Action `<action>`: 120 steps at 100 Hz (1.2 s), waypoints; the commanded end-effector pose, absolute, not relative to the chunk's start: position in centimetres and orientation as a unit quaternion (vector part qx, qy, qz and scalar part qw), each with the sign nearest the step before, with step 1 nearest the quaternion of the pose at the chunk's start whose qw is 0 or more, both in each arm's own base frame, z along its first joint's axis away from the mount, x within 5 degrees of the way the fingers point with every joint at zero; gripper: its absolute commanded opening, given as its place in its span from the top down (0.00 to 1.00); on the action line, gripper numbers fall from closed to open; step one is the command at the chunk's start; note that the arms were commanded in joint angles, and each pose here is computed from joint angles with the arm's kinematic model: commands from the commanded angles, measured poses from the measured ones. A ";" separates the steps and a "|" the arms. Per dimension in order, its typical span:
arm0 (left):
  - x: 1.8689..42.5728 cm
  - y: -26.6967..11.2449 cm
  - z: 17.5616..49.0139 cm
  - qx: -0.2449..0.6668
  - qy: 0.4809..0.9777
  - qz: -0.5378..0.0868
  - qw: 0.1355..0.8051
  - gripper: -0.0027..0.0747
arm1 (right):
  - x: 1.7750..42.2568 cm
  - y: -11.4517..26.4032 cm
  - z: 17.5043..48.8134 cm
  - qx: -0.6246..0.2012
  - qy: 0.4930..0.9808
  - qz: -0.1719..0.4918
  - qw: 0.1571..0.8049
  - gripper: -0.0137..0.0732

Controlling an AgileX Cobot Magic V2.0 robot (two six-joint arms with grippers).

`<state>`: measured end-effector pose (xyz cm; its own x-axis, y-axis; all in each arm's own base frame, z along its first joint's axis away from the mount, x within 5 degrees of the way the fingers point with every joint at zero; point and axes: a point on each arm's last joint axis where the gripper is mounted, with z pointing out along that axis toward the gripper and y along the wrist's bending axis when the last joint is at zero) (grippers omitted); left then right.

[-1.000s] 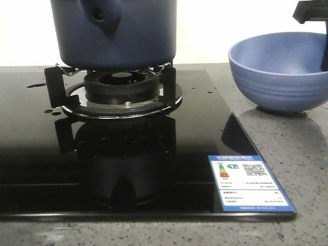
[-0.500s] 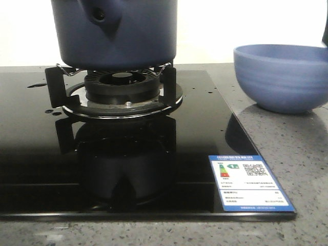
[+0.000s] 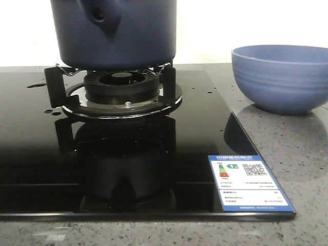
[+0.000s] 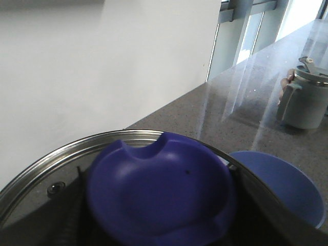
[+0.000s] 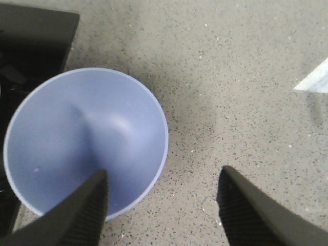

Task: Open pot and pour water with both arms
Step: 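Open the right gripper to release the bowl and withdraw upward, then lower the glass lid back onto the pot with the left gripper and release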

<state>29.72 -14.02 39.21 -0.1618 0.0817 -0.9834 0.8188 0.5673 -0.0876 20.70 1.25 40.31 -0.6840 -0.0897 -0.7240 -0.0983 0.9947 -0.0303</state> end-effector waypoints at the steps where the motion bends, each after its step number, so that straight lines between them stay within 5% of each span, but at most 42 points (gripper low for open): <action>1: 29.3 -14.4 41.3 0.320 0.658 -0.344 0.588 0.51 | 19.8 1.1 42.1 -0.052 0.895 0.002 0.442 0.36; 120: 29.8 -14.9 39.0 0.389 0.669 -0.319 0.547 0.51 | 19.4 1.1 42.2 -0.053 0.896 0.001 0.440 0.36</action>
<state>30.88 -14.79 36.23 -0.1554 0.2385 -0.9586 0.8624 0.5060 -0.0139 19.76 1.20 40.68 -0.6835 -0.0920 -0.7241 -0.1001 0.9945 -0.0320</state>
